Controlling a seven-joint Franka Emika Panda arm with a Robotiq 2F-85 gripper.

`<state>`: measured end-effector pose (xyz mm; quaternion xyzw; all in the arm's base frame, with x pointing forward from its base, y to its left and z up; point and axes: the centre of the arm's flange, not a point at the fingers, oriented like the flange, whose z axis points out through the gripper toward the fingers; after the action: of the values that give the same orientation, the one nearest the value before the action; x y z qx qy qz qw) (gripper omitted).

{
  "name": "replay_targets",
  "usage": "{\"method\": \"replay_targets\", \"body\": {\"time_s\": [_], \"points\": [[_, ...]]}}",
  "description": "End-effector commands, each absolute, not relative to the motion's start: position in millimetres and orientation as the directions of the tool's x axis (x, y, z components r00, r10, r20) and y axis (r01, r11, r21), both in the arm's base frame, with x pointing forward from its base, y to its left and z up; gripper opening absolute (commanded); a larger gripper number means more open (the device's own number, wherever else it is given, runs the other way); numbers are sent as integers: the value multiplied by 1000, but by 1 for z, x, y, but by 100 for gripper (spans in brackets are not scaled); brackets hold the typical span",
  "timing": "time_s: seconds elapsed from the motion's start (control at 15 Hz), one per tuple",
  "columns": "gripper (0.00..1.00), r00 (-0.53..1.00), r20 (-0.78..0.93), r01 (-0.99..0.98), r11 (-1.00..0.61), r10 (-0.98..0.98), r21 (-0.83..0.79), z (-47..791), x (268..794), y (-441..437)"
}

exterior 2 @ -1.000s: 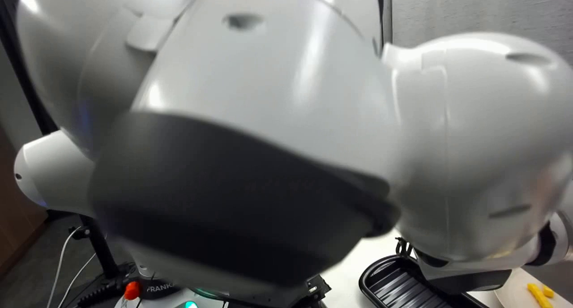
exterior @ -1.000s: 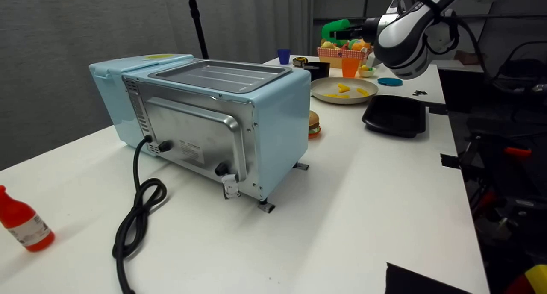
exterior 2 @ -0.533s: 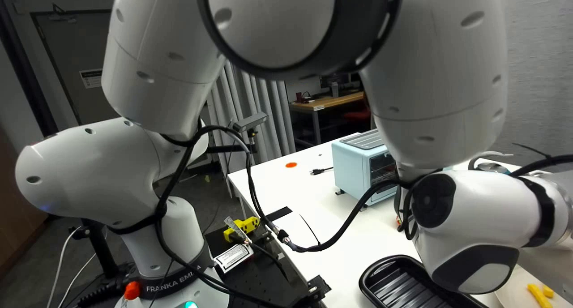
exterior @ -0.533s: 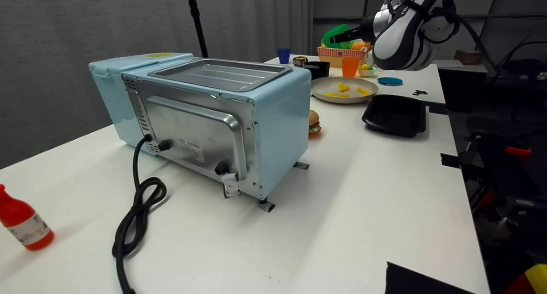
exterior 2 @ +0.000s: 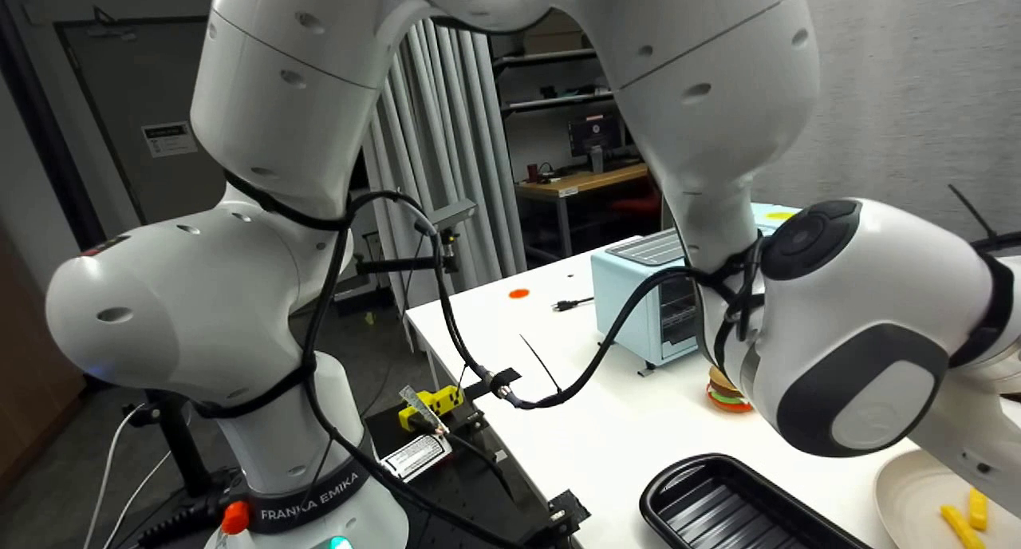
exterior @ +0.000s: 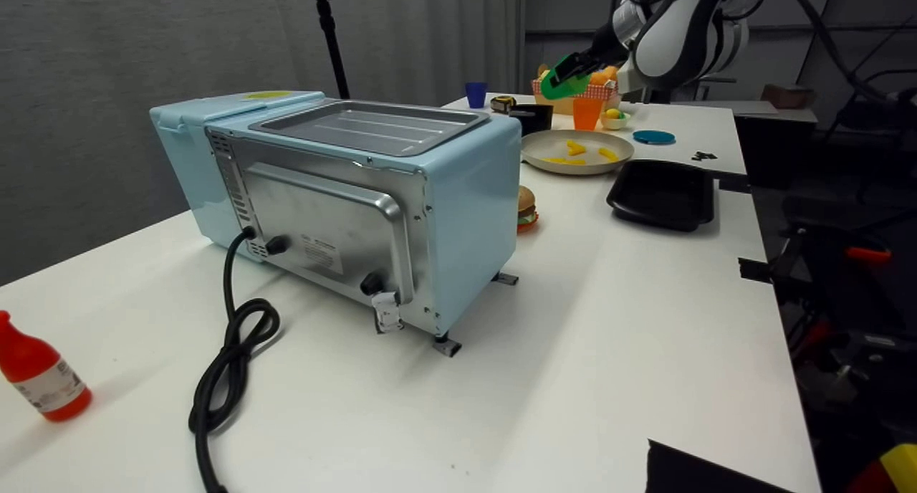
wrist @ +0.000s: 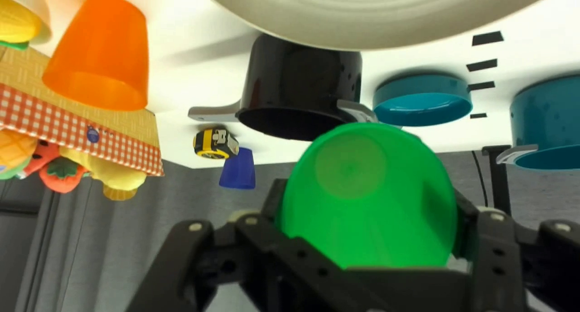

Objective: Pour the contents of the green cup onto the plate

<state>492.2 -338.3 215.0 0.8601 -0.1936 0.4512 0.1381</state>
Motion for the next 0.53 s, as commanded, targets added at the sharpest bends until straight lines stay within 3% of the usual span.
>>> {"method": "replay_targets", "body": {"time_s": [0.0, 0.47], "points": [[53, 592, 745, -488, -873, -308, 27, 252, 492, -324], [53, 714, 585, -447, -893, -385, -43, 287, 498, -287]]}}
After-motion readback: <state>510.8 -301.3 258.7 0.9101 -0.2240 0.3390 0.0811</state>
